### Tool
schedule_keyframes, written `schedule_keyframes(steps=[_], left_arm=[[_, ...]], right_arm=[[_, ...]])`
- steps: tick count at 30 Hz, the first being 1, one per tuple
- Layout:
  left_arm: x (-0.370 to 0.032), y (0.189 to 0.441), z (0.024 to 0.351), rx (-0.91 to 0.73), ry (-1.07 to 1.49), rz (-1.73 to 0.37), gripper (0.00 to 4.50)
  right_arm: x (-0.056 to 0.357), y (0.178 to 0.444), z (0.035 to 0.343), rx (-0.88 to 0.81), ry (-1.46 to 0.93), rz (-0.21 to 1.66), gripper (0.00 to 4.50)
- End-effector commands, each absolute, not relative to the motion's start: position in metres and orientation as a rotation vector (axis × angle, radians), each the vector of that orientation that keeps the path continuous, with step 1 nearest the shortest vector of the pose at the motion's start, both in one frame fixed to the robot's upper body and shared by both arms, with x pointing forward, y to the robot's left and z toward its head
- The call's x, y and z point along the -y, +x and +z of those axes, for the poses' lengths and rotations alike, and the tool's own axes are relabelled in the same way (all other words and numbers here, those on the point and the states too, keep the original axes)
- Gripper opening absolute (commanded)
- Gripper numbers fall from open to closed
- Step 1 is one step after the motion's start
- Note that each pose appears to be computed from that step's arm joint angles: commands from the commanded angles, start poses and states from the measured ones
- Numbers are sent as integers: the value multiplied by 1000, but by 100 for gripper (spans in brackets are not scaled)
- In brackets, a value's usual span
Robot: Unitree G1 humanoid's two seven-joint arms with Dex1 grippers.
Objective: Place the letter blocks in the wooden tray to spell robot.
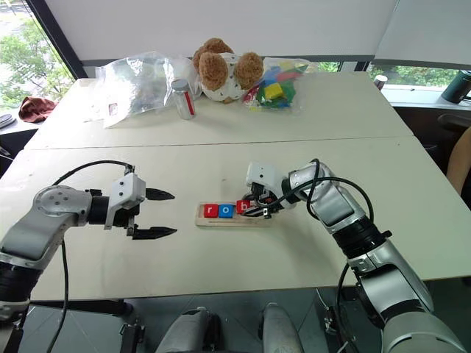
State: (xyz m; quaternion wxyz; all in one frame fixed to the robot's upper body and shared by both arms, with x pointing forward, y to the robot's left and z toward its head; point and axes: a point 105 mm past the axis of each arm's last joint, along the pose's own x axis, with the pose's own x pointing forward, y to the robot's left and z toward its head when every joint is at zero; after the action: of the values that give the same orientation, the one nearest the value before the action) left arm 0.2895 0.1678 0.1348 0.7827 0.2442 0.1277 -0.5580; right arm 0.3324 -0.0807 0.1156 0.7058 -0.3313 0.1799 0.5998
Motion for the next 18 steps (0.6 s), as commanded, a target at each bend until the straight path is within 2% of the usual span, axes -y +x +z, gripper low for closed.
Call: schedule_keyframes(steps=[1, 18], left_arm=[[-167, 291, 142, -244, 554, -1203, 450], [-163, 292, 138, -230, 557, -1190, 450]], right_arm=[[78, 335, 120, -368, -756, 1331, 115], [58, 334, 113, -357, -729, 1358, 115]])
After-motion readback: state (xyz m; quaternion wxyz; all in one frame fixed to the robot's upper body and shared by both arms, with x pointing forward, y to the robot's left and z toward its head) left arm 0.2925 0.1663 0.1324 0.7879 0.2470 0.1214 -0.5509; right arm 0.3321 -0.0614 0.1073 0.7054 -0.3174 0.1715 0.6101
